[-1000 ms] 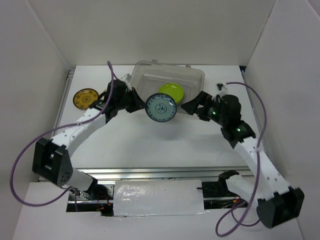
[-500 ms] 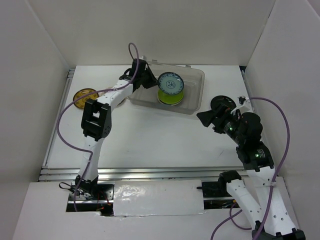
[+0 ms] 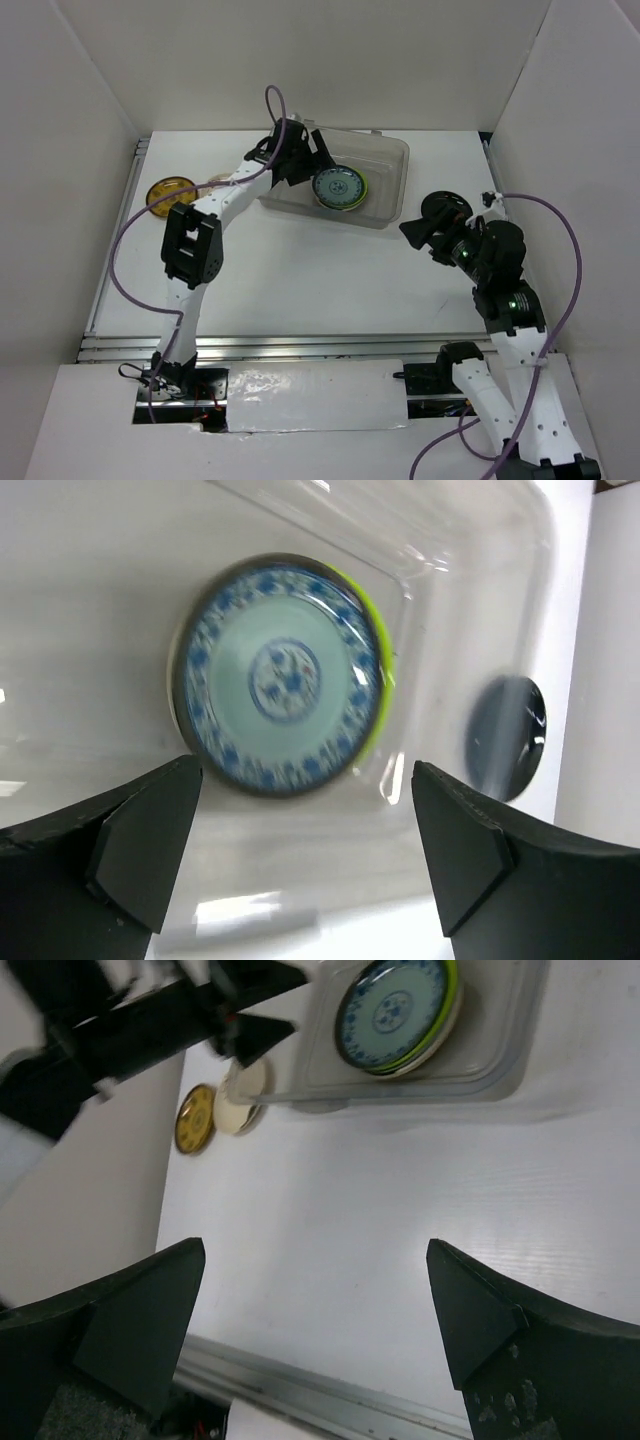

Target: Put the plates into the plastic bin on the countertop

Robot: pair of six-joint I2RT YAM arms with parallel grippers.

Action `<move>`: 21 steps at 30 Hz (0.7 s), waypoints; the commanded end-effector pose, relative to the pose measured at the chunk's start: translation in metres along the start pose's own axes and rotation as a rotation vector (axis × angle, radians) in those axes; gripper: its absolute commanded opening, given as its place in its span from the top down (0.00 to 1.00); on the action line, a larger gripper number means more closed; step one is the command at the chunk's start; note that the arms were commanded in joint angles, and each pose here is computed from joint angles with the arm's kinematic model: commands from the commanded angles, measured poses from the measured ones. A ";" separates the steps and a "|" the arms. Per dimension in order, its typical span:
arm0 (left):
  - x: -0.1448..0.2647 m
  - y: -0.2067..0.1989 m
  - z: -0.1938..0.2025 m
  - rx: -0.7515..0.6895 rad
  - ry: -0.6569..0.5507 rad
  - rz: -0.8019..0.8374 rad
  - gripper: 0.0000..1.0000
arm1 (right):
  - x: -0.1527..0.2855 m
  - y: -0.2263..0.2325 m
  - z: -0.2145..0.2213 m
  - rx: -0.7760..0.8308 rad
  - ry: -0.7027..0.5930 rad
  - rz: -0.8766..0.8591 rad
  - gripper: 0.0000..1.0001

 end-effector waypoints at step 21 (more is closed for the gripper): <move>0.327 0.073 0.059 -0.214 -0.167 -0.010 0.01 | -0.146 -0.278 -0.038 -0.760 -0.225 0.749 0.04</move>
Point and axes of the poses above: each gripper's point midway between its finger pads, its own x axis back along the fingers, its own y axis along the line the jaws close on, z = x × y, the point moved 4 cm from there along x, back along the fingers, and after that the axes turned 6 degrees about x, right-handed, at the moved point
